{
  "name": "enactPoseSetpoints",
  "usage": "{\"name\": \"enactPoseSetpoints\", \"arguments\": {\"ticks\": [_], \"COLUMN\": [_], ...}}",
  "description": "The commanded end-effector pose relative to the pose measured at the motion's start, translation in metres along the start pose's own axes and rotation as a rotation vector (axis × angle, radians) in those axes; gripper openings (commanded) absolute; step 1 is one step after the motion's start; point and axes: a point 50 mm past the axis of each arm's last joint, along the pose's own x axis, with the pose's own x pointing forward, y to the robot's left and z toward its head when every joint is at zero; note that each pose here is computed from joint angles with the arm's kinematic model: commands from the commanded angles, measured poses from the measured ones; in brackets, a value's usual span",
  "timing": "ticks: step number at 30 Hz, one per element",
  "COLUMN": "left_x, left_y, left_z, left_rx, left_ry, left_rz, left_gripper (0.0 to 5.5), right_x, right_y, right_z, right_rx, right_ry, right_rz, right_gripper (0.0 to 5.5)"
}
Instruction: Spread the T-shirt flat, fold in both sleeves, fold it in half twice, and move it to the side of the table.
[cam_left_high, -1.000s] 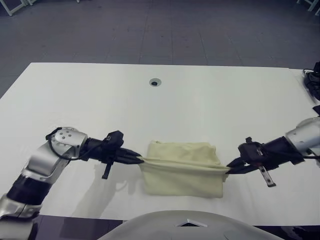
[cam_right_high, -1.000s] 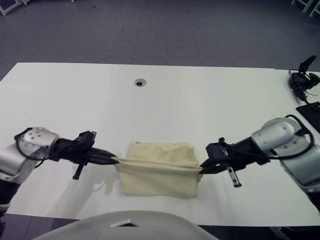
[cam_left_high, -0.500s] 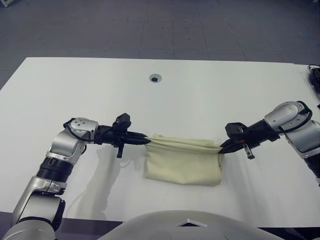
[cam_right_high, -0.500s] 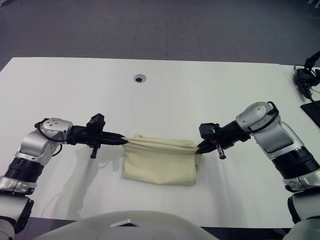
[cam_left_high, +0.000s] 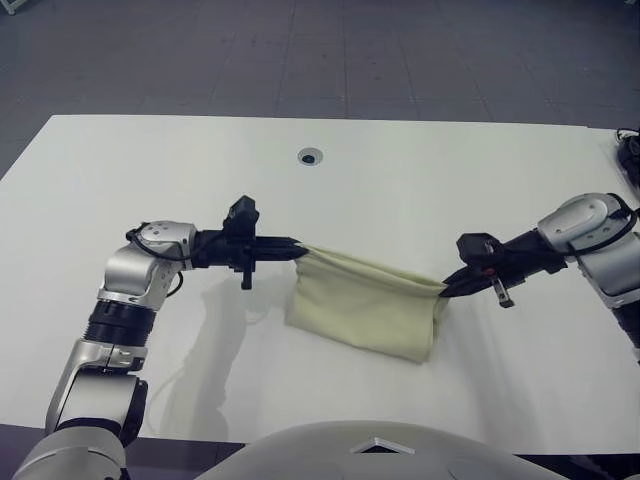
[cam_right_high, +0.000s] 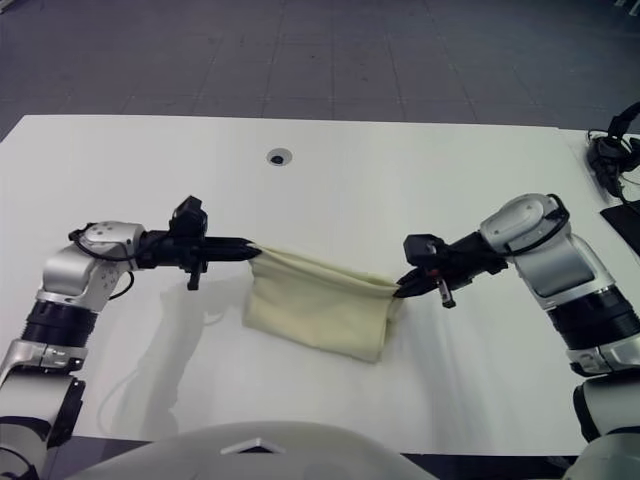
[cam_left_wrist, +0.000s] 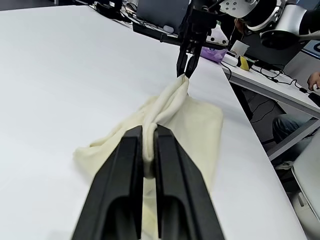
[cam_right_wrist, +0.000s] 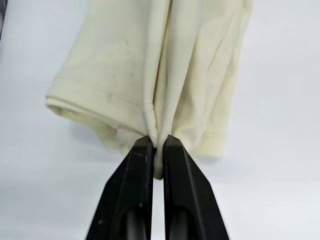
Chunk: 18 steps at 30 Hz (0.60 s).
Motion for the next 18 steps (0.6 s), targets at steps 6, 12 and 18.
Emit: {"name": "enactPoseSetpoints", "arguments": {"ticks": [6, 12, 18], "left_x": [0.006, 0.022, 0.034], "left_y": [0.012, 0.032, 0.046], "left_z": [-0.007, -0.024, -0.035], "left_rx": [0.005, 0.017, 0.055], "left_ry": [0.062, 0.143, 0.128], "left_rz": [0.101, 0.272, 0.468], "left_gripper": [0.13, 0.88, 1.83], "right_x": [-0.012, 0.0, 0.019], "right_y": [-0.007, -0.012, -0.025], "right_z": [-0.008, -0.022, -0.033], "right_rx": [0.033, 0.071, 0.13], "right_ry": [0.067, 0.104, 0.083], "right_rz": [-0.07, -0.098, -0.213], "right_gripper": [0.07, 0.07, 0.93]}}
